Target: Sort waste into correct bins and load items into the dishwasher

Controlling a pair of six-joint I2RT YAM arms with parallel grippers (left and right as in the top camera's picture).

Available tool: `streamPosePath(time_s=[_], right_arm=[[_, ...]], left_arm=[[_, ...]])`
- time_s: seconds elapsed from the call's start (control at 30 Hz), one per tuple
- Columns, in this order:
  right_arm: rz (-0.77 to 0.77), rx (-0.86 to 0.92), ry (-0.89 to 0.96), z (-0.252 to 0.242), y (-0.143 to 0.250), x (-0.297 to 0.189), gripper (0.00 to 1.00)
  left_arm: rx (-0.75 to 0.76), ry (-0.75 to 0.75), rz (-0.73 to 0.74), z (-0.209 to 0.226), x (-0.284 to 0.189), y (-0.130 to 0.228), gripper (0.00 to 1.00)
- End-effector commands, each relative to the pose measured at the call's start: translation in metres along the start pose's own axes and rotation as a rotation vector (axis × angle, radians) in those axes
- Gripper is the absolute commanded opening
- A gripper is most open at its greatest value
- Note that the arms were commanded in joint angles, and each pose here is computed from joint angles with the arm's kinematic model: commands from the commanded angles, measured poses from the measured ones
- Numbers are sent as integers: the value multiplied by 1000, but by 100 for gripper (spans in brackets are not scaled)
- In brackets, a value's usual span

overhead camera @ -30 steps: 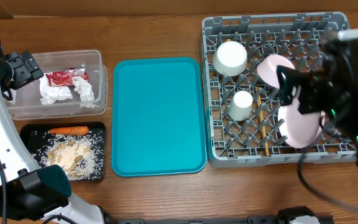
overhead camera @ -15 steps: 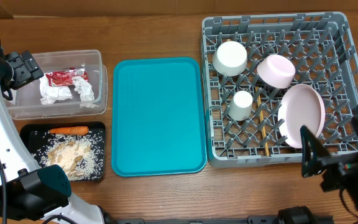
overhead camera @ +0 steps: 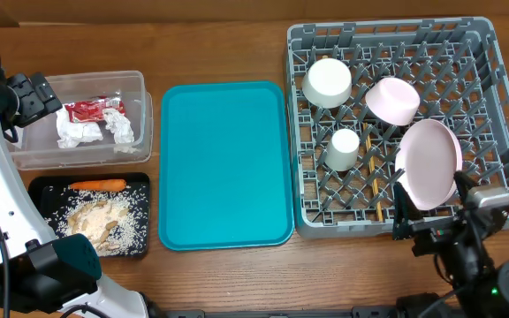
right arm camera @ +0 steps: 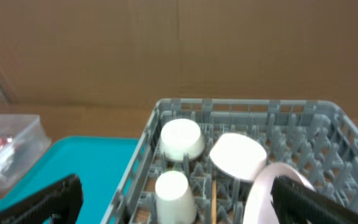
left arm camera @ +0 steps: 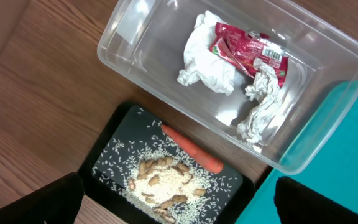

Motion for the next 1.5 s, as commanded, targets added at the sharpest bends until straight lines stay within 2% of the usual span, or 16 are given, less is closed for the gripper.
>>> streamPosePath(time_s=[0.0,0.3,0.67,0.93,1.27,1.47], right_arm=[[-68,-8,13,1,18,8,100],[-244,-28,41,3,58,32,100],[-336,-42,61,4,86,55,100],[-312,-33,100,-2,97,59,100],[-127,-19,64,6,140,69,100],[-126,-132,68,6,140,69,100]], left_arm=[[10,2,-39,2,-12,-5,100],[10,2,-39,2,-12,-5,100],[10,2,-39,2,-12,-5,100],[10,2,-39,2,-12,-5,100],[10,2,-39,2,-12,-5,100],[10,2,-39,2,-12,-5,100]])
Point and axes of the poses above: each gripper's point midway between its finger pads, its own x axis out along the fingers, its own z axis along the line the jaws close on, y = z × x, the point moved 1 cm from there along -x, back along the fingers, and after that the axes turned 13 degrees about -x, right-handed, at the moved point
